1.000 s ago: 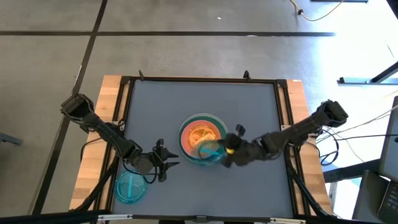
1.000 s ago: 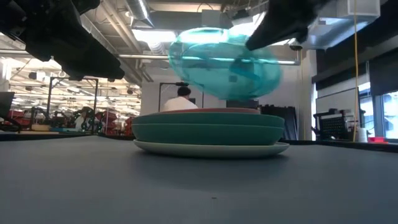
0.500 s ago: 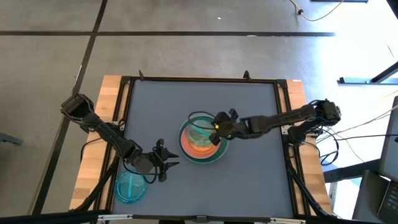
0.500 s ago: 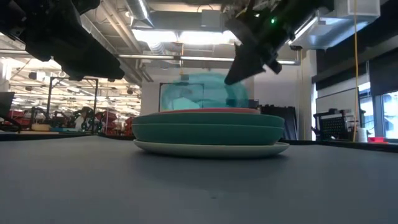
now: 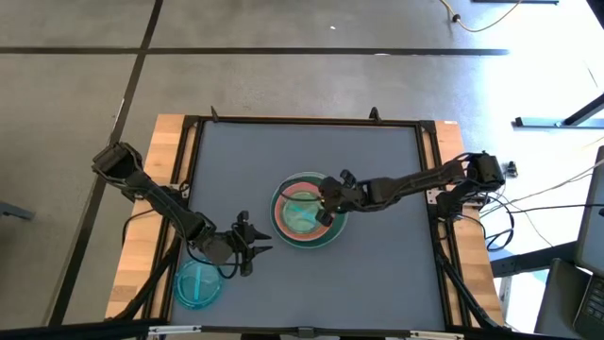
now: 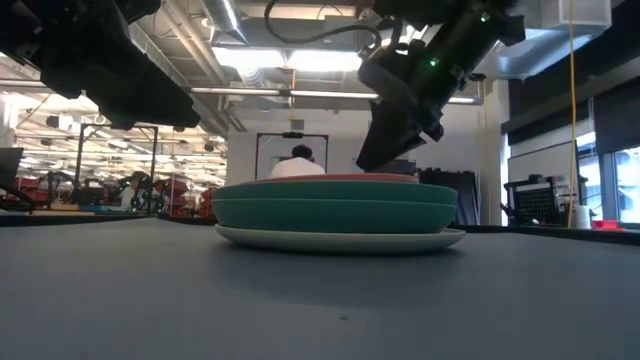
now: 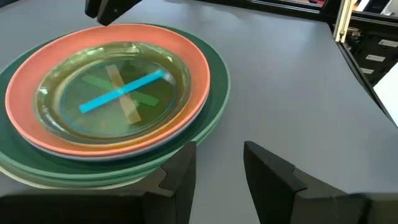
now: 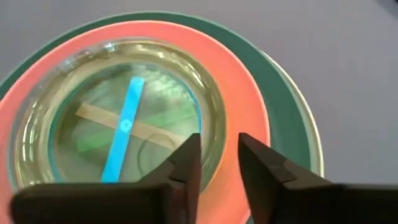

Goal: Stack plastic plates
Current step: Stack the right blue transparent plate on the orange transparent plate, then stack the blue transparent plate on the orange transparent plate

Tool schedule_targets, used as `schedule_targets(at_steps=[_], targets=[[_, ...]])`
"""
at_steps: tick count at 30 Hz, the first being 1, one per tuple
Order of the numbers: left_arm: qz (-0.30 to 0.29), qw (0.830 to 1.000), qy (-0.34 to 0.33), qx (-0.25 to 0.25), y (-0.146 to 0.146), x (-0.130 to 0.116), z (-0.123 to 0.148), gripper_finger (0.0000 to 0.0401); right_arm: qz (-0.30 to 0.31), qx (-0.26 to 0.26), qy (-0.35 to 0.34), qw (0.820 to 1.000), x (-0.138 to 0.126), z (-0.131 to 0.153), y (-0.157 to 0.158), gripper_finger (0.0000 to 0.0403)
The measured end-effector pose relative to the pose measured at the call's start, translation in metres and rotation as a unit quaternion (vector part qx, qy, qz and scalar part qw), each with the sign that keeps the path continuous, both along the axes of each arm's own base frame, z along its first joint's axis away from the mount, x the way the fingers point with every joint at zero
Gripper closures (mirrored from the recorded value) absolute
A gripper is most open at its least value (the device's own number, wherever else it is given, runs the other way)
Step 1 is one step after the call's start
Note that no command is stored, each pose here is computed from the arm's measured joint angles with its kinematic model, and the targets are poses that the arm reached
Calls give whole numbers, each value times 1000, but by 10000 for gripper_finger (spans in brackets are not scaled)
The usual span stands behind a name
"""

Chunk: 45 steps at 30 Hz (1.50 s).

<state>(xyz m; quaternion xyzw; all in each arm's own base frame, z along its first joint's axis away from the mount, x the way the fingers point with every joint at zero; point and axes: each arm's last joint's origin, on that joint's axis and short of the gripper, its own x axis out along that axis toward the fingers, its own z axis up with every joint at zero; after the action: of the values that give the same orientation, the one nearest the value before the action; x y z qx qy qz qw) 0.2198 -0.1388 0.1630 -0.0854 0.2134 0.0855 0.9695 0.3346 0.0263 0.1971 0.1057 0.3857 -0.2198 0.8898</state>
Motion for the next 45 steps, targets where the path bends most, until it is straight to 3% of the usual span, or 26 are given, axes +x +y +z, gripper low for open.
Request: schedule_targets(at_steps=[7,14,18,26,30,34,39,45], targets=[[-28,999,17,4,-1,-1,-2,274,28,-26,-12,999,-10,29,14,251],[-149,983,95,-40,-4,-9,-4,274,111,-108,-23,988,-28,35,79,247],[-176,976,124,-37,-2,-13,1,274,145,-136,-31,980,-40,31,115,246],[-136,957,256,-25,6,-12,47,274,207,-160,-43,964,-60,8,169,246],[-114,929,339,-89,6,-21,54,274,222,-161,-37,961,-65,-2,182,246],[-63,907,393,-136,3,-35,46,274,220,-160,-29,962,-64,-12,186,246],[-8,879,455,-142,3,-58,25,274,218,-162,-20,962,-63,-18,186,246],[-8,858,495,-135,7,-73,5,274,213,-168,-23,962,-63,-18,186,246]])
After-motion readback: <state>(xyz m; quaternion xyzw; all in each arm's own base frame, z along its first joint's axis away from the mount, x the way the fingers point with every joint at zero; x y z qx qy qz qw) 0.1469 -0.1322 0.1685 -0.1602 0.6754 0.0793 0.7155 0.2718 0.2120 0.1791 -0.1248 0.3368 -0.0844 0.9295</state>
